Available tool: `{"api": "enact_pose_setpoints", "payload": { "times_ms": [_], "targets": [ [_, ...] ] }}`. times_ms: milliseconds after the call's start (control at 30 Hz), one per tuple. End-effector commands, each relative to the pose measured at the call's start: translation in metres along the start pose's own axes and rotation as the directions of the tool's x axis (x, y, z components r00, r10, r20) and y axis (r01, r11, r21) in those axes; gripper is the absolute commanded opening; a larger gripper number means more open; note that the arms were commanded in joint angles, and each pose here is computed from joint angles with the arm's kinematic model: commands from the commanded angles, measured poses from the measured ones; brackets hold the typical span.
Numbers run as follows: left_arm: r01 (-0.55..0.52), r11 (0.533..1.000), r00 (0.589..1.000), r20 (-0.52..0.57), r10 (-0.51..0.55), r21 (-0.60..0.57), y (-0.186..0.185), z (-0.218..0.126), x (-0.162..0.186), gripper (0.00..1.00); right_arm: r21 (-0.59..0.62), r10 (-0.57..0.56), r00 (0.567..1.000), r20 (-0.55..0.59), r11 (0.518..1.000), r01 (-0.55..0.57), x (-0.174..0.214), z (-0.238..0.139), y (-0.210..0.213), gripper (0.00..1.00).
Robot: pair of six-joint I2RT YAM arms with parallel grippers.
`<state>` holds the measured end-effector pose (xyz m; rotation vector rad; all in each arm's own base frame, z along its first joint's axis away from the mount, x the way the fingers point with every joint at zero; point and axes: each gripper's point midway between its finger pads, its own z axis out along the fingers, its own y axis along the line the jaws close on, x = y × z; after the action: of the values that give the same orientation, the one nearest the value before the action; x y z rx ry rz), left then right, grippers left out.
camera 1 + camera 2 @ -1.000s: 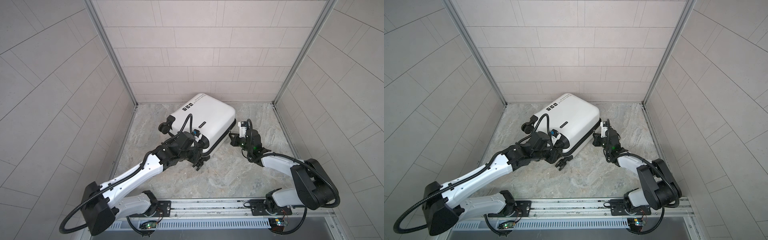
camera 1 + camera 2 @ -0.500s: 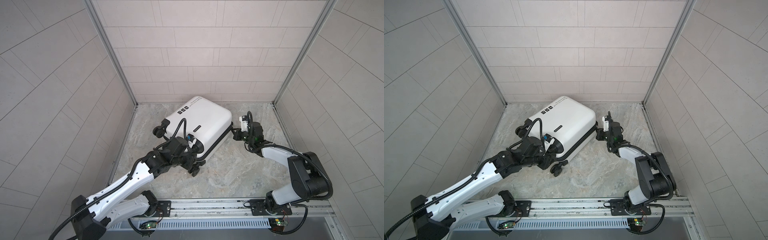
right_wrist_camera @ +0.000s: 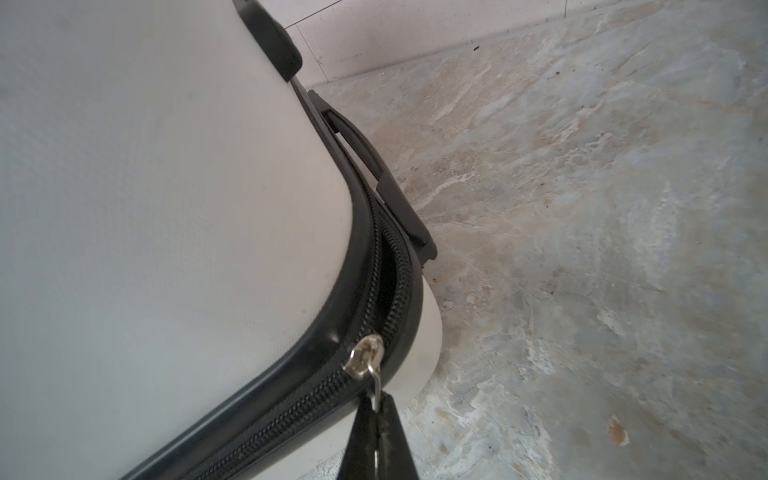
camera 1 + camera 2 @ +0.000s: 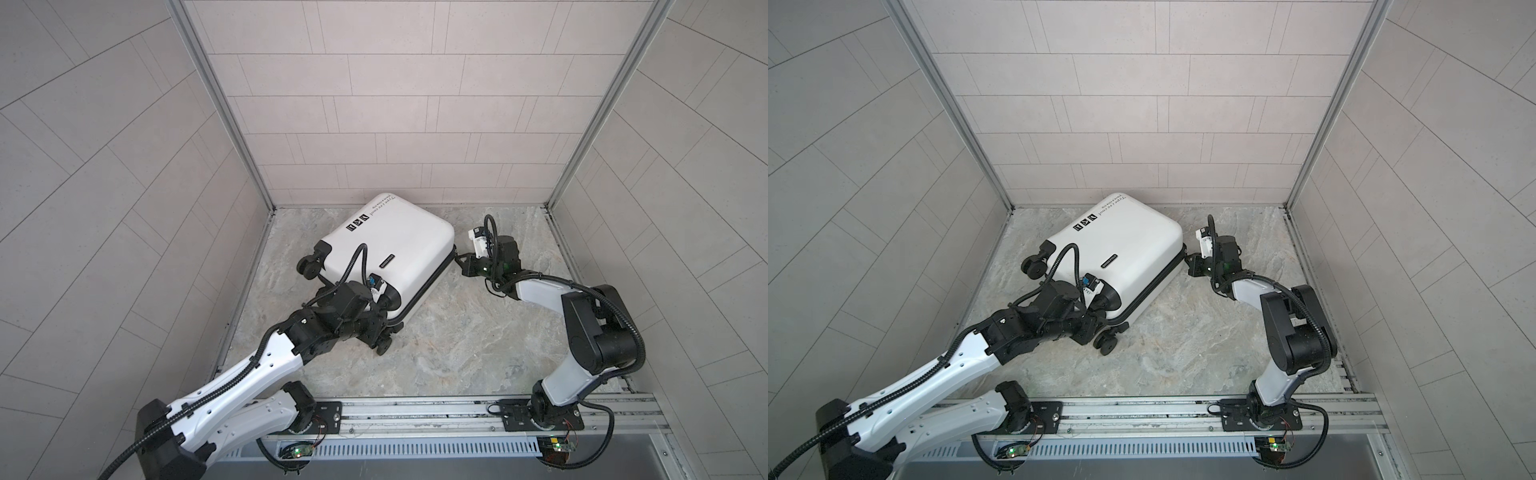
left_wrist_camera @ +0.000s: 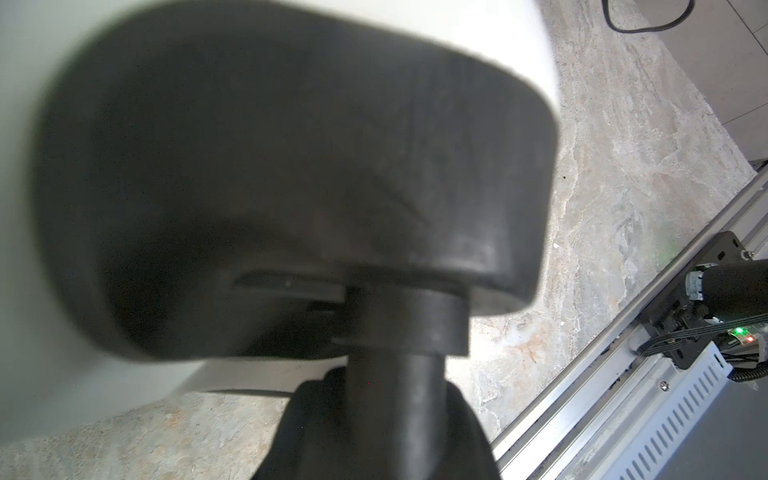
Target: Pack the luggage
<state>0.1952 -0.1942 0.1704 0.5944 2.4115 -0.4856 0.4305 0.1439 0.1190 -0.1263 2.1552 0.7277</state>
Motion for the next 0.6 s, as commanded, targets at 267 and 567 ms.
{"api": "enact_pose_setpoints", "payload": {
  "times_ms": [267, 567],
  "targets": [
    [0.156, 0.98, 0.978, 0.16, -0.135, -0.123, 0.027, -0.045, -0.033, 0.84, 0.17, 0.056, 0.998, 0.04, 0.983, -0.062, -0.013, -0.021, -0.035, 0.38],
    [0.326, 0.937, 0.917, 0.283, -0.282, -0.125, 0.046, -0.081, -0.055, 1.0, 0.252, 0.128, 0.986, 0.11, 0.956, -0.153, -0.035, -0.048, -0.046, 0.52]
  ]
}}
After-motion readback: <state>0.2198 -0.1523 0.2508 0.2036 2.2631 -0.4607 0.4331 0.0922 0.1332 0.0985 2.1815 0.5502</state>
